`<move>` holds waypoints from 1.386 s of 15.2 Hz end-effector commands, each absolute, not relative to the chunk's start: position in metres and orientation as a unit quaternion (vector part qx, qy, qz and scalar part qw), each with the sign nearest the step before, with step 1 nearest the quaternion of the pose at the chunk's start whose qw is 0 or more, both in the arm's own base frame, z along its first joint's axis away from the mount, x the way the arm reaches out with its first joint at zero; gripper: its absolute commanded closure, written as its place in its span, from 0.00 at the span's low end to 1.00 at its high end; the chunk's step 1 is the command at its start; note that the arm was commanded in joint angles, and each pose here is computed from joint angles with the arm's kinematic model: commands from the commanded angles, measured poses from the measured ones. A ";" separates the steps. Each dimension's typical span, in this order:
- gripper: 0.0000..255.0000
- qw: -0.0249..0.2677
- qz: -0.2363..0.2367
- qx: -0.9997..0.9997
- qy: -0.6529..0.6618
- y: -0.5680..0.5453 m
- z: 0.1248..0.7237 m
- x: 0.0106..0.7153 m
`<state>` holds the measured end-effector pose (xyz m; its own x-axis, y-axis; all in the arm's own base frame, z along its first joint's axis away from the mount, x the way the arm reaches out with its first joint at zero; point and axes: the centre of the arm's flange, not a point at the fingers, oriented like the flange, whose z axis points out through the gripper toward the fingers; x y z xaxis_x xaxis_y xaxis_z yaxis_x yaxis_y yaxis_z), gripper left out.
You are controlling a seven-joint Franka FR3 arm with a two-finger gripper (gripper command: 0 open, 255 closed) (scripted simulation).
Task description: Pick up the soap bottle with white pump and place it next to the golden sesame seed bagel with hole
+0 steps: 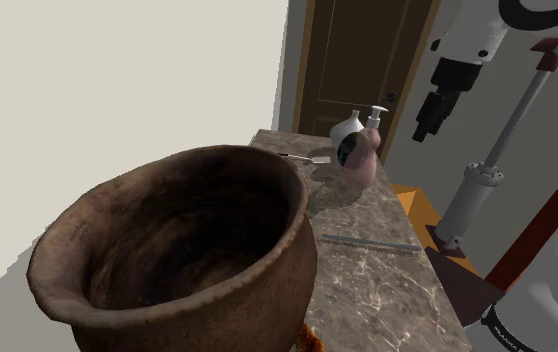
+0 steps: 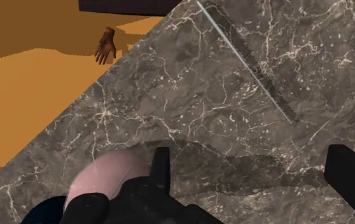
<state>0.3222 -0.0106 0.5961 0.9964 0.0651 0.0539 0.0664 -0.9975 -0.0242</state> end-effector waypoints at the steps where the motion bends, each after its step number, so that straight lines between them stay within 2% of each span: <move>1: 0.00 0.013 -0.027 -0.999 -0.033 -0.011 0.596 0.322; 21: 0.00 0.059 0.024 -0.995 -0.075 -0.179 0.602 0.546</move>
<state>0.5358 -0.1743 0.6020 0.9886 0.1461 -0.0354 0.1410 -0.9830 -0.1178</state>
